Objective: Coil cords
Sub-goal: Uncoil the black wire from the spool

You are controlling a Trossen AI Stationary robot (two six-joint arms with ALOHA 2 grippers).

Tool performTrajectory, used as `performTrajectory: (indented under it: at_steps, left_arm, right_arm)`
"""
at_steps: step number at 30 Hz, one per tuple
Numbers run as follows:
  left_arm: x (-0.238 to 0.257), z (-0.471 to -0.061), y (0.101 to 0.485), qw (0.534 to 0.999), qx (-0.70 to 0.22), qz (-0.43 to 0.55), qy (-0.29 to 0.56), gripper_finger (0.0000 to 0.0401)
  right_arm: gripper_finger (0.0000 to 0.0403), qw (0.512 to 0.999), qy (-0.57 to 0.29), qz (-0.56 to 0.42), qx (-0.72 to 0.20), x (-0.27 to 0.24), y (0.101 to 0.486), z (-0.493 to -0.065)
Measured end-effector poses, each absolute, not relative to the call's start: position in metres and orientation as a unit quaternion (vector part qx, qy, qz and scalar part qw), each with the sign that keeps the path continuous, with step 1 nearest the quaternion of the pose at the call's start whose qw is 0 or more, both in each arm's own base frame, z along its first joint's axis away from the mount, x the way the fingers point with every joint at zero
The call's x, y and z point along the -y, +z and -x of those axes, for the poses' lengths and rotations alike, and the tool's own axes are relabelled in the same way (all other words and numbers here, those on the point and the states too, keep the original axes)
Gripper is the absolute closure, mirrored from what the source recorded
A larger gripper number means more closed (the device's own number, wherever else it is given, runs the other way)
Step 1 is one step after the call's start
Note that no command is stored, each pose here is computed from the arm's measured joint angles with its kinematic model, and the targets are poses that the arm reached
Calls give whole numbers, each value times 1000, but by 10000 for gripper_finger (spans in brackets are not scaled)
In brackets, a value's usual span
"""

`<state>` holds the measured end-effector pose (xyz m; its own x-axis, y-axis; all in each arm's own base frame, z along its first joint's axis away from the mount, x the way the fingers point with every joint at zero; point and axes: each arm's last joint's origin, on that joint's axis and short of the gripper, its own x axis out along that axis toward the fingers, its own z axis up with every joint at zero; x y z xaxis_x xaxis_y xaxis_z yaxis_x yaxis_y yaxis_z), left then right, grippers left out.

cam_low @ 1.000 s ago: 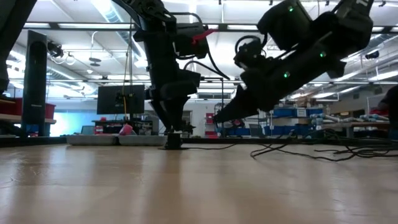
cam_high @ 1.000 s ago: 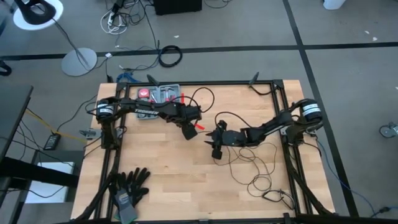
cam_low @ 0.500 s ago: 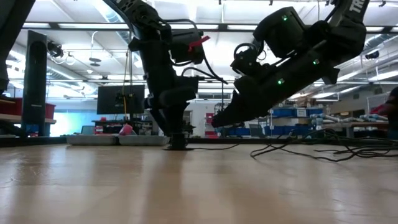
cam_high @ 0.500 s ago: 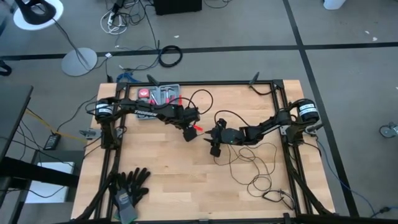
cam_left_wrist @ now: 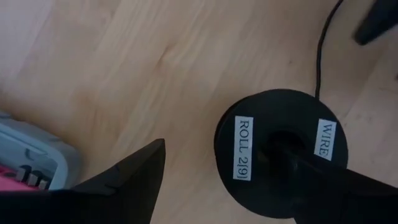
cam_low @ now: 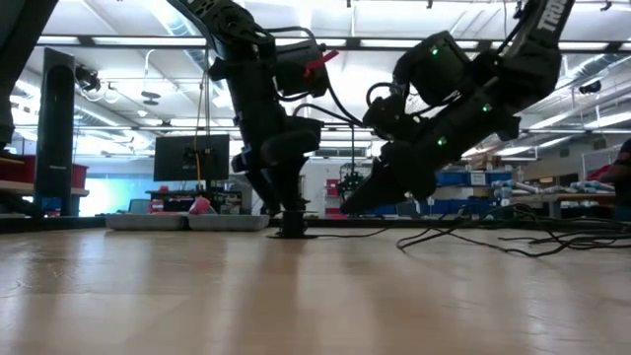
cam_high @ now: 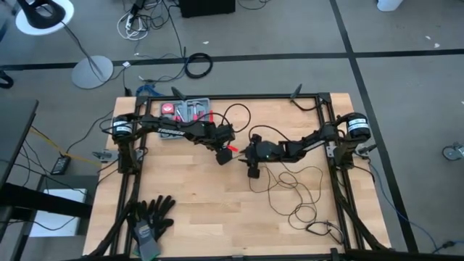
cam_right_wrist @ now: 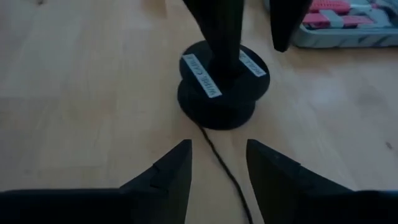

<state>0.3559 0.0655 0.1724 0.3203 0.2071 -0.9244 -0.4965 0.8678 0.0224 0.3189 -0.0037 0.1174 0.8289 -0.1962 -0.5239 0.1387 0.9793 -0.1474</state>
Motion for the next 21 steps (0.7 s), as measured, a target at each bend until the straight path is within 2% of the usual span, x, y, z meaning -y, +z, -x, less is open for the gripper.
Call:
performTrajectory:
  at_steps: [11,14,17,18,21]
  left_arm:
    - [-65,-357,173,805,-536,138,215,107]
    - [-65,-357,173,805,-536,140,212,107]
    - [-65,-357,173,805,-536,141,210,107]
    - [-65,-357,173,805,-536,142,210,107]
    - [-65,-357,173,804,-537,142,210,107]
  right_arm:
    - [258,947,-62,14,-316,18,81,-332]
    - [297,945,-77,-4,-318,16,78,-334]
    - [374,941,-75,-7,-331,13,81,-332]
    - [387,940,-75,-7,-334,12,83,-331]
    - [393,933,-77,-23,-350,7,90,-327]
